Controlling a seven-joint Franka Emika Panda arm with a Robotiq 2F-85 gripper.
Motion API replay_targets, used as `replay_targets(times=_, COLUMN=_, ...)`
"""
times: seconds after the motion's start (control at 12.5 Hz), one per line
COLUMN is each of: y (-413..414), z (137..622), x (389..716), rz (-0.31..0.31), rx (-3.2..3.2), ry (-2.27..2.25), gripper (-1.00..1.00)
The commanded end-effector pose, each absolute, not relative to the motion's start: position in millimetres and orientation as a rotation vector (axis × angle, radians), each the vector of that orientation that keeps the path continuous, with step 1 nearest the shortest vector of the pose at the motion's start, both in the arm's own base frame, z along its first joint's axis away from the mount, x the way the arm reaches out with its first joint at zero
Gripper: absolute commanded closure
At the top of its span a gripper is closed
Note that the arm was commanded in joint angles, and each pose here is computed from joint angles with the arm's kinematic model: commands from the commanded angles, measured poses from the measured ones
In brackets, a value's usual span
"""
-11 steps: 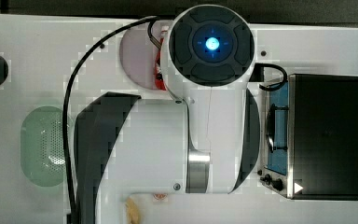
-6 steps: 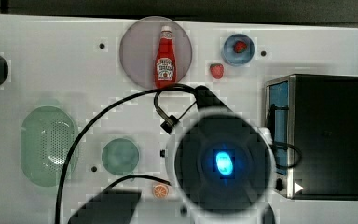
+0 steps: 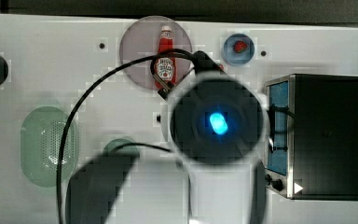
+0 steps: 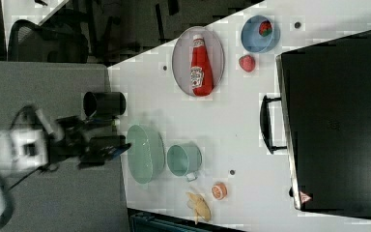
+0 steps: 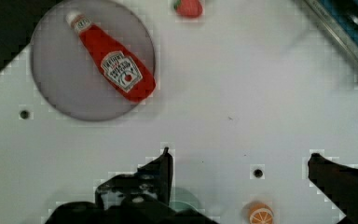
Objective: Pick ketchup from plate and place it on table.
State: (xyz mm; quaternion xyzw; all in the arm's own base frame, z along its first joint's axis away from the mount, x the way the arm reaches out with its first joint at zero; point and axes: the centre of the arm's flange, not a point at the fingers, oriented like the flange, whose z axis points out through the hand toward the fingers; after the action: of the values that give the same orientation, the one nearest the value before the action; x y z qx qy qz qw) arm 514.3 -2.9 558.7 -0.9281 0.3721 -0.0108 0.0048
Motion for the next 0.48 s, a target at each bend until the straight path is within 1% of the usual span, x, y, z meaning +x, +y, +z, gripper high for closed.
replay_targets(times=0.08, y=13, z=480, x=547, rz=0.067, rx=-2.921, ry=1.177, gripper=-1.00)
replay_targets(times=0.32, y=27, z=426, x=577, rz=0.036, rx=-2.921, ry=1.109, gripper=-1.00)
replay_targets(times=0.48, y=35, z=385, x=593, rz=0.033, rx=-2.939, ry=1.020, gripper=-1.00)
